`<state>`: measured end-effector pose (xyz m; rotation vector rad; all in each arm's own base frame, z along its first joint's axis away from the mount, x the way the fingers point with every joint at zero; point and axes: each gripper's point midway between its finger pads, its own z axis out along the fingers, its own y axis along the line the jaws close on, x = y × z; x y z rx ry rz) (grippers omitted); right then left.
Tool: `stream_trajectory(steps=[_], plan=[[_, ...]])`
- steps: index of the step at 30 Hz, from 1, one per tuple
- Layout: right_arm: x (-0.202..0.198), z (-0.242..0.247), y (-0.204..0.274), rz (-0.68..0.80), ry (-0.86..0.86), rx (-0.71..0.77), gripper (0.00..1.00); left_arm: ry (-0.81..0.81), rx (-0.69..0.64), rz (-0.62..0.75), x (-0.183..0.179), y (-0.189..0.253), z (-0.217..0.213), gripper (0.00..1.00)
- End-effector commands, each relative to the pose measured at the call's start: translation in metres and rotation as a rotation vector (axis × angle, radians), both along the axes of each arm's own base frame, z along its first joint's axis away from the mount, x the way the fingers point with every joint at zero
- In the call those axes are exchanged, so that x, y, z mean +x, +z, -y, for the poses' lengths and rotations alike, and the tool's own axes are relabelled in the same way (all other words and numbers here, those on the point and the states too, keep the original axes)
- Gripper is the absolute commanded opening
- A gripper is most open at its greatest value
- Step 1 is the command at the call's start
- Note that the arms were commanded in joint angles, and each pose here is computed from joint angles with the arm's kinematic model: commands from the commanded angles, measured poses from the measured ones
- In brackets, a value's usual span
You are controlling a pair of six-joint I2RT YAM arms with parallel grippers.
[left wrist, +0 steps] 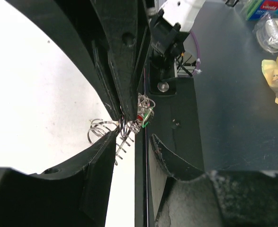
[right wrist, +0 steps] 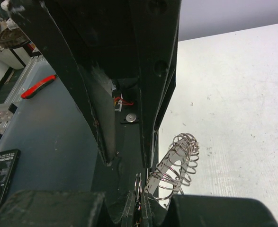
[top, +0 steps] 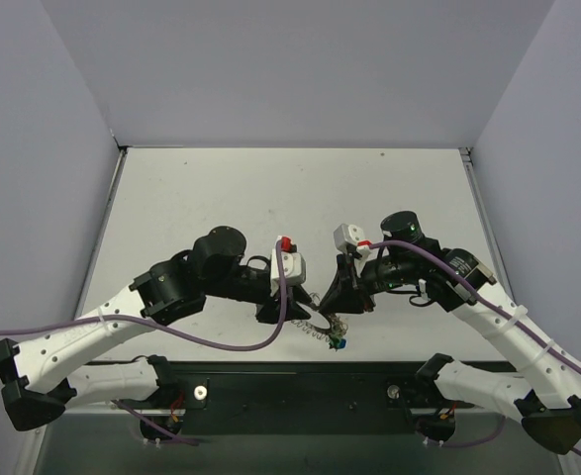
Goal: Put the keys on the keyring
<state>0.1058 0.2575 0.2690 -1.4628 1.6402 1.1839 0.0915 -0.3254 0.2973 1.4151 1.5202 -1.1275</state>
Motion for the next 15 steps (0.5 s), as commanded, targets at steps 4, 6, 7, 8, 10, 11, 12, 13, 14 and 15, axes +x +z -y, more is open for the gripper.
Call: stream_trajectory(steps=[4, 6, 7, 8, 10, 11, 12, 13, 14, 15], plan=[[-0.006, -0.006, 0.027, 0.067, 0.07, 0.087, 0.0, -0.021, -0.162, 0.093, -0.003, 0.047, 0.001, 0.43], [-0.006, -0.006, 0.026, 0.069, 0.071, 0.087, 0.0, -0.033, -0.164, 0.086, -0.005, 0.047, 0.004, 0.44], [-0.006, -0.006, 0.027, 0.067, 0.072, 0.087, 0.0, -0.038, -0.166, 0.083, -0.006, 0.047, 0.005, 0.44], [-0.006, -0.006, 0.026, 0.066, 0.071, 0.085, 0.0, -0.044, -0.17, 0.077, -0.007, 0.048, 0.006, 0.44], [-0.006, -0.006, 0.027, 0.071, 0.072, 0.089, 0.0, -0.062, -0.164, 0.063, -0.009, 0.044, 0.01, 0.44], [-0.006, -0.006, 0.027, 0.07, 0.071, 0.088, 0.0, -0.065, -0.162, 0.061, -0.009, 0.044, 0.011, 0.43], [-0.006, -0.006, 0.026, 0.07, 0.071, 0.088, 0.0, -0.071, -0.156, 0.056, -0.009, 0.041, 0.015, 0.43], [-0.006, -0.006, 0.027, 0.071, 0.072, 0.091, 0.0, -0.074, -0.154, 0.055, -0.009, 0.04, 0.016, 0.42], [-0.006, -0.006, 0.027, 0.07, 0.072, 0.09, 0.0, -0.075, -0.15, 0.051, -0.009, 0.038, 0.018, 0.42], [-0.007, -0.006, 0.028, 0.072, 0.073, 0.093, 0.0, -0.075, -0.15, 0.051, -0.008, 0.038, 0.019, 0.41]])
